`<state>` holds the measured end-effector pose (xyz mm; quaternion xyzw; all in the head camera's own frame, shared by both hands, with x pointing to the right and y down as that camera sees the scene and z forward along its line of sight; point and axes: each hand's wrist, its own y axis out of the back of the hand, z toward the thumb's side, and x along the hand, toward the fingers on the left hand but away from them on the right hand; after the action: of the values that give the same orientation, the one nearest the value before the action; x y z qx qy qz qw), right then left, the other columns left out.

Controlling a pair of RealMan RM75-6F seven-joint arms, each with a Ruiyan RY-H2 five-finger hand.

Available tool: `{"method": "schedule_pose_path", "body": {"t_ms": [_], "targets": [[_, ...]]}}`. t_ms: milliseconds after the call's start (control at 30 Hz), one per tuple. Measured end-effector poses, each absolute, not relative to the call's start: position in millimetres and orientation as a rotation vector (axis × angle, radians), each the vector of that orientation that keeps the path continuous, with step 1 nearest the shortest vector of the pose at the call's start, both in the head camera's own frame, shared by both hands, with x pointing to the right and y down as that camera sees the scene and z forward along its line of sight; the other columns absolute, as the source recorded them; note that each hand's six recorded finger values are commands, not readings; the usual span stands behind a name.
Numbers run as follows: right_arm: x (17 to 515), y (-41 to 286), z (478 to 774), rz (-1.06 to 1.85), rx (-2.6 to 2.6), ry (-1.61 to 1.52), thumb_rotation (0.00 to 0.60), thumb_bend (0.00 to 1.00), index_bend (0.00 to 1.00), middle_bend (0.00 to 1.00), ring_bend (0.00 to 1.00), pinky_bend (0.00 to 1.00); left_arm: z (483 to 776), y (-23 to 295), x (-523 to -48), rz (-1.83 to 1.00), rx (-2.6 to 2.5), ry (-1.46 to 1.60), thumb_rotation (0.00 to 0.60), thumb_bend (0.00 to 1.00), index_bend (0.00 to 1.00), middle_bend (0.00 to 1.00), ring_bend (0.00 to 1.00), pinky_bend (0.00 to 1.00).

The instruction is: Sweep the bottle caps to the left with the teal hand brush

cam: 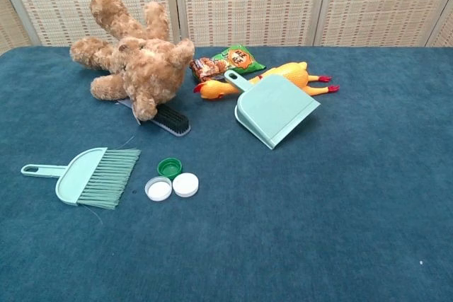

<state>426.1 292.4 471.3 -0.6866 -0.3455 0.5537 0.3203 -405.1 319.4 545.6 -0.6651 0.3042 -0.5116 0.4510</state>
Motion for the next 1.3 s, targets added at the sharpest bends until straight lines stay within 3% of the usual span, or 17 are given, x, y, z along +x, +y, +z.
{"method": "schedule_pose_path", "body": {"t_ms": [233, 400, 600, 800, 933, 1000, 1167, 1300], "targets": [[427, 292, 473, 1.471, -1.805, -0.891, 0.600, 0.20, 0.00, 0.00, 0.00, 0.00, 555, 322, -403, -1.285, -1.640, 0.708, 0.600, 0.38, 0.01, 0.02, 0.09, 0.26], [422, 292, 478, 1.455, -1.804, -0.869, 0.600, 0.20, 0.00, 0.00, 0.00, 0.00, 559, 322, -396, -1.263, -1.645, 0.699, 0.600, 0.38, 0.01, 0.01, 0.00, 0.26], [420, 287, 487, 1.457, -1.759, -0.863, 0.600, 0.20, 0.00, 0.00, 0.00, 0.00, 574, 315, -384, -1.201, -1.631, 0.653, 0.600, 0.39, 0.01, 0.01, 0.06, 0.28], [421, 281, 495, 1.479, -1.706, -0.875, 0.600, 0.20, 0.00, 0.00, 0.00, 0.00, 598, 294, -372, -1.208, -1.623, 0.608, 0.600, 0.39, 0.01, 0.02, 0.27, 0.40], [424, 277, 500, 1.504, -1.674, -0.880, 0.600, 0.20, 0.00, 0.00, 0.00, 0.00, 620, 277, -364, -1.226, -1.628, 0.572, 0.600, 0.40, 0.06, 0.11, 0.56, 0.65], [425, 275, 502, 1.512, -1.659, -0.883, 0.600, 0.20, 0.00, 0.00, 0.00, 0.00, 633, 268, -363, -1.244, -1.619, 0.551, 0.600, 0.40, 0.10, 0.16, 0.63, 0.71], [428, 272, 507, 1.544, -1.634, -0.881, 0.600, 0.20, 0.00, 0.00, 0.00, 0.00, 661, 251, -363, -1.285, -1.585, 0.508, 0.600, 0.40, 0.18, 0.27, 0.72, 0.78], [430, 271, 514, 1.578, -1.627, -0.862, 0.600, 0.20, 0.00, 0.00, 0.00, 0.00, 678, 241, -366, -1.311, -1.533, 0.477, 0.600, 0.40, 0.35, 0.38, 0.74, 0.80]]}}
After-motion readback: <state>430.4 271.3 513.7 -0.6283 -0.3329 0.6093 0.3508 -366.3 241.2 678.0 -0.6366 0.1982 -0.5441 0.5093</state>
